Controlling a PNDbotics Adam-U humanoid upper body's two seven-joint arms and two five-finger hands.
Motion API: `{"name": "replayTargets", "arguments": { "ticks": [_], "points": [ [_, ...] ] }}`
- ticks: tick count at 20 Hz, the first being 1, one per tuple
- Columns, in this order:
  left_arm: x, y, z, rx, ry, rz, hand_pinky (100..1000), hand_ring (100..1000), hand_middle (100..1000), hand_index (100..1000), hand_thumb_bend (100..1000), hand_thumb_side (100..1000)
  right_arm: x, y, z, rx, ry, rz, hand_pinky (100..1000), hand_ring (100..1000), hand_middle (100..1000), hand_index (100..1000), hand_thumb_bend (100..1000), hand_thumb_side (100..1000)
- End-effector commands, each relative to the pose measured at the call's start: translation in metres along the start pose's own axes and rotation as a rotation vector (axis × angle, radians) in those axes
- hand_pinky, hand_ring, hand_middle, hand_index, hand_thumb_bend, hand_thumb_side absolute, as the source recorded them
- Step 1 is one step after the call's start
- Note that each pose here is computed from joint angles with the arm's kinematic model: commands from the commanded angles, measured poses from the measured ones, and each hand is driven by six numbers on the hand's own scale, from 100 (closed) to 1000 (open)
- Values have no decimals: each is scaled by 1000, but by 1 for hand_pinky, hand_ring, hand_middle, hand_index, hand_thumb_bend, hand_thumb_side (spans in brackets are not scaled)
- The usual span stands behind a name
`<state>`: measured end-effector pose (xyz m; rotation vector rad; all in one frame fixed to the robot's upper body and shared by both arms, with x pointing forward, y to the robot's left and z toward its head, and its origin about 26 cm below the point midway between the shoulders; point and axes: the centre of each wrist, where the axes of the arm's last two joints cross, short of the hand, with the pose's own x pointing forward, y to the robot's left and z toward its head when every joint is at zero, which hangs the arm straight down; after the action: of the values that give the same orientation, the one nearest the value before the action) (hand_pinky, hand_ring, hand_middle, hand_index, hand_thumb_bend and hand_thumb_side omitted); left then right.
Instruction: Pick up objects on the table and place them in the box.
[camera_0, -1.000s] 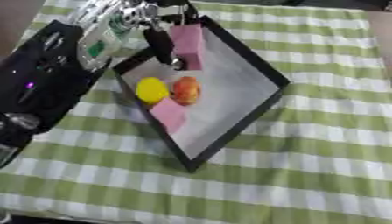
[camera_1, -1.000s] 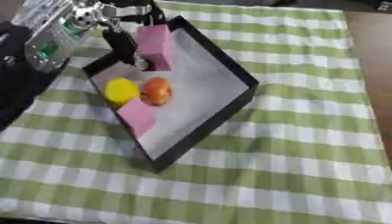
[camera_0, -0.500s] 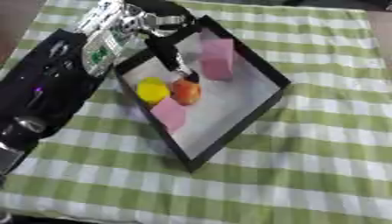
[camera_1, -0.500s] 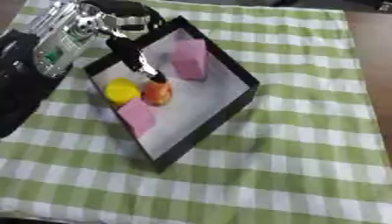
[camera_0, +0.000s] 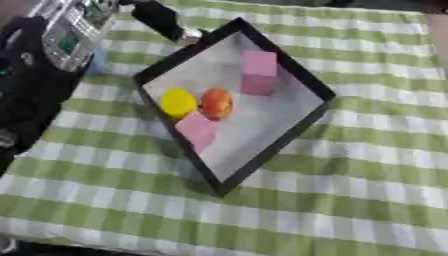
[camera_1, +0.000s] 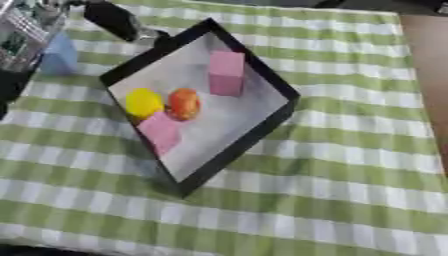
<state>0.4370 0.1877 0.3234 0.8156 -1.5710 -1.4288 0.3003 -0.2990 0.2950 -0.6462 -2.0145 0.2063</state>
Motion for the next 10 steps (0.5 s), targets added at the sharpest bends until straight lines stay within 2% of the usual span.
{"name": "replayTargets", "arguments": {
  "ticks": [1, 5, 7, 8, 10],
  "points": [
    [-25, 25, 15, 62, 81, 2, 877, 831, 801, 881, 631, 510, 9, -10, -2, -18, -35, 24, 812, 666, 681, 784, 519, 275],
    [-56, 23, 18, 33, 190, 0, 884, 842, 811, 887, 641, 460, 9, -10, -1, -20, -33, 25, 811, 666, 680, 784, 519, 275],
    [-69, 20, 19, 10, 230, -7, 888, 849, 815, 889, 654, 392, 9, -10, -2, -20, -34, 23, 811, 666, 681, 784, 517, 275],
    [-75, 18, 19, -1, 245, -13, 891, 853, 815, 887, 659, 320, 9, -10, -2, -20, -35, 22, 811, 666, 681, 784, 517, 275],
    [-86, 15, 19, -31, 267, -21, 896, 858, 814, 879, 667, 244, 9, -10, -2, -20, -36, 20, 811, 666, 680, 784, 517, 276]
  ]
}}
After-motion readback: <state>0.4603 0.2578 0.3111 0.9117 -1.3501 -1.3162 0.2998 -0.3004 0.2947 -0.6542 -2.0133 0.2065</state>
